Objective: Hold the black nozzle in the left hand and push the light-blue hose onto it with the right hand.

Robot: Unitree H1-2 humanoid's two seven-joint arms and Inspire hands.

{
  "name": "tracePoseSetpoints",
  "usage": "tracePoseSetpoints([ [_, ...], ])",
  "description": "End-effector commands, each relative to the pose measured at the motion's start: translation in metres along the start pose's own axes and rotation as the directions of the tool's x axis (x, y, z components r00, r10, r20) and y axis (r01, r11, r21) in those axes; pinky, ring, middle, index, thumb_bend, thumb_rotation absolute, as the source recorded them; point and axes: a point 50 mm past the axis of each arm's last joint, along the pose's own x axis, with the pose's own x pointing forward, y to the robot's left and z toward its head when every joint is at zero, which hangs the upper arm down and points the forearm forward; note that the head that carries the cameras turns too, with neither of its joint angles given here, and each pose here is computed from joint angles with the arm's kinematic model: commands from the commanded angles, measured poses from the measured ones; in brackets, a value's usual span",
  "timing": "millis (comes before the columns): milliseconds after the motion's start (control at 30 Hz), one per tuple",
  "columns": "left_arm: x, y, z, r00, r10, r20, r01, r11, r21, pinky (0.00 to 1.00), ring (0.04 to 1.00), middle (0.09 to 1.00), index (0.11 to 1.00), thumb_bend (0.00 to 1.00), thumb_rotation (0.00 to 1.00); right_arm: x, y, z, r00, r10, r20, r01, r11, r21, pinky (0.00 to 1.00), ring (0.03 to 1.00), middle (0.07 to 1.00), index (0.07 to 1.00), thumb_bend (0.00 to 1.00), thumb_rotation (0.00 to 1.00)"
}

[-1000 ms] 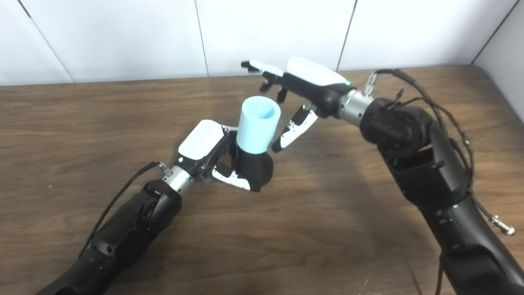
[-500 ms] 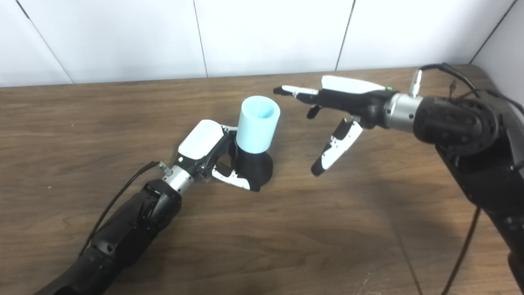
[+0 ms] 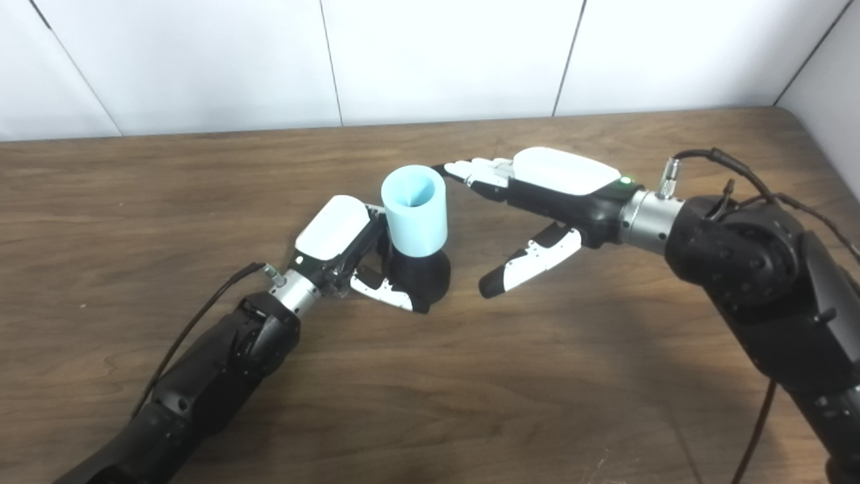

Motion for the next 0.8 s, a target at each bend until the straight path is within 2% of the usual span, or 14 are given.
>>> tracePoseSetpoints([
  [0, -0.0435, -0.0513, -0.0154, 0.961, -0.253, -0.111, 0.252, 0.967, -0.023, 0.29, 0.383, 0.405, 0.5, 0.52, 0.0, -0.002, -0.0135, 0.006, 0.996, -0.086, 0.002, 0.086, 0.994, -0.067, 1.0, 1.0, 1.0, 1.0, 0.93, 0.93],
  [167, -0.044, -0.0512, -0.0159, 0.962, -0.247, -0.112, 0.246, 0.969, -0.023, 0.3, 0.384, 0.403, 0.501, 0.52, 0.0, 0.0006, -0.0088, 0.0036, 0.993, -0.109, -0.051, 0.105, 0.992, -0.071, 1.0, 1.0, 1.0, 1.0, 0.94, 1.0],
  [400, -0.045, -0.0516, -0.0179, 0.963, -0.248, -0.109, 0.248, 0.969, -0.011, 0.27, 0.358, 0.397, 0.497, 0.52, 0.0, 0.0039, -0.0075, 0.0006, 0.99, -0.109, -0.089, 0.105, 0.993, -0.045, 1.0, 1.0, 1.0, 1.0, 0.91, 0.97],
  [567, -0.0447, -0.0512, -0.0177, 0.962, -0.248, -0.11, 0.248, 0.969, -0.017, 0.28, 0.367, 0.398, 0.498, 0.52, 0.0, 0.0045, -0.0099, -0.0013, 0.976, -0.181, -0.117, 0.179, 0.983, -0.026, 1.0, 1.0, 1.0, 1.0, 0.87, 0.92],
  [767, -0.0448, -0.0515, -0.0175, 0.962, -0.251, -0.11, 0.25, 0.968, -0.023, 0.3, 0.384, 0.405, 0.5, 0.52, 0.0, 0.0046, -0.0143, -0.0009, 0.953, -0.281, -0.114, 0.281, 0.96, -0.017, 1.0, 1.0, 1.0, 1.0, 0.83, 0.92],
])
